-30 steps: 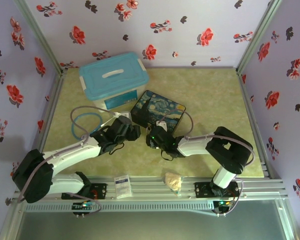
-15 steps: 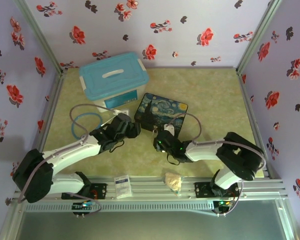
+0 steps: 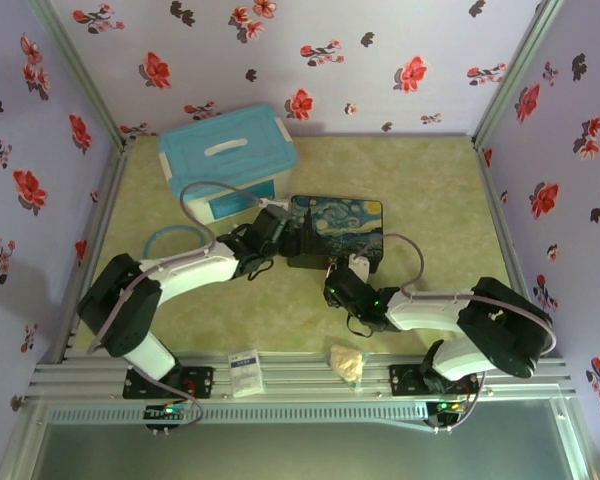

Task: Unlock the padlock with the key

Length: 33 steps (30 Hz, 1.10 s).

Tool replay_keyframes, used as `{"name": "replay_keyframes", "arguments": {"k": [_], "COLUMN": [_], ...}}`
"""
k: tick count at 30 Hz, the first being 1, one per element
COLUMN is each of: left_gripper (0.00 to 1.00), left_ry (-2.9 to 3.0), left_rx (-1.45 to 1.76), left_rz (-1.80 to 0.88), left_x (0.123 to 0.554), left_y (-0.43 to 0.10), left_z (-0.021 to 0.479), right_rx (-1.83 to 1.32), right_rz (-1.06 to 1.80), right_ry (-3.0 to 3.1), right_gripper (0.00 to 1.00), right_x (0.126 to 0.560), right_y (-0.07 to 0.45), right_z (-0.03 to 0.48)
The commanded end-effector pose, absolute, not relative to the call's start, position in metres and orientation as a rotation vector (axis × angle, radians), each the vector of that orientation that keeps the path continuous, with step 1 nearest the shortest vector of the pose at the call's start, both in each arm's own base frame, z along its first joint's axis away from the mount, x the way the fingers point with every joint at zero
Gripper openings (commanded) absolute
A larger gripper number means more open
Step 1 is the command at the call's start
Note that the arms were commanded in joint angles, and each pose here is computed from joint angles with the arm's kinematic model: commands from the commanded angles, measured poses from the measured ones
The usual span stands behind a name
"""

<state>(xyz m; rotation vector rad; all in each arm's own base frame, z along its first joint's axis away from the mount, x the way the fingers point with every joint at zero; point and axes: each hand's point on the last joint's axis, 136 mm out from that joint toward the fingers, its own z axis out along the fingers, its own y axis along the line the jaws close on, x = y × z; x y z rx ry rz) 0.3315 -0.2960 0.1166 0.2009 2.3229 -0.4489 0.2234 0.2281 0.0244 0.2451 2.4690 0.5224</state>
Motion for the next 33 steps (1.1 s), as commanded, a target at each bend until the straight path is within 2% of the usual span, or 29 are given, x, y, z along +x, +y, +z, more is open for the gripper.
{"name": "replay_keyframes", "arguments": {"k": [1, 6, 14, 23, 33], "left_gripper": [0.66, 0.63, 0.50, 0.48, 0.47], "left_ry": [2.252, 2.304, 2.381, 2.406, 2.400], "left_rx": [0.210, 0.271, 0.311, 0.336, 0.341], "left_rz": [-0.383, -0.389, -0.251, -0.181, -0.161], "left_x": [0.355, 0.360, 0.353, 0.341, 0.340], "left_y": [-0.297, -0.314, -0.297, -0.279, -0.273], "left_z": [0.129, 0.101, 0.056, 0.035, 0.030], "right_rx": [0.380, 0.459, 0.573, 0.604, 0.694], "right_rz": [0.525, 0.559, 0.563, 0.560, 0.668], "right_ry": [2.423, 2.399, 2.323, 2.196, 2.112], "right_gripper": [0.26, 0.25, 0.23, 0.19, 0.17], "right_x": [0.230, 0.233, 0.245, 0.264, 0.277], "right_y": [0.220, 0.221, 0.221, 0.213, 0.214], "right_z": [0.021, 0.014, 0.021, 0.052, 0.065]}}
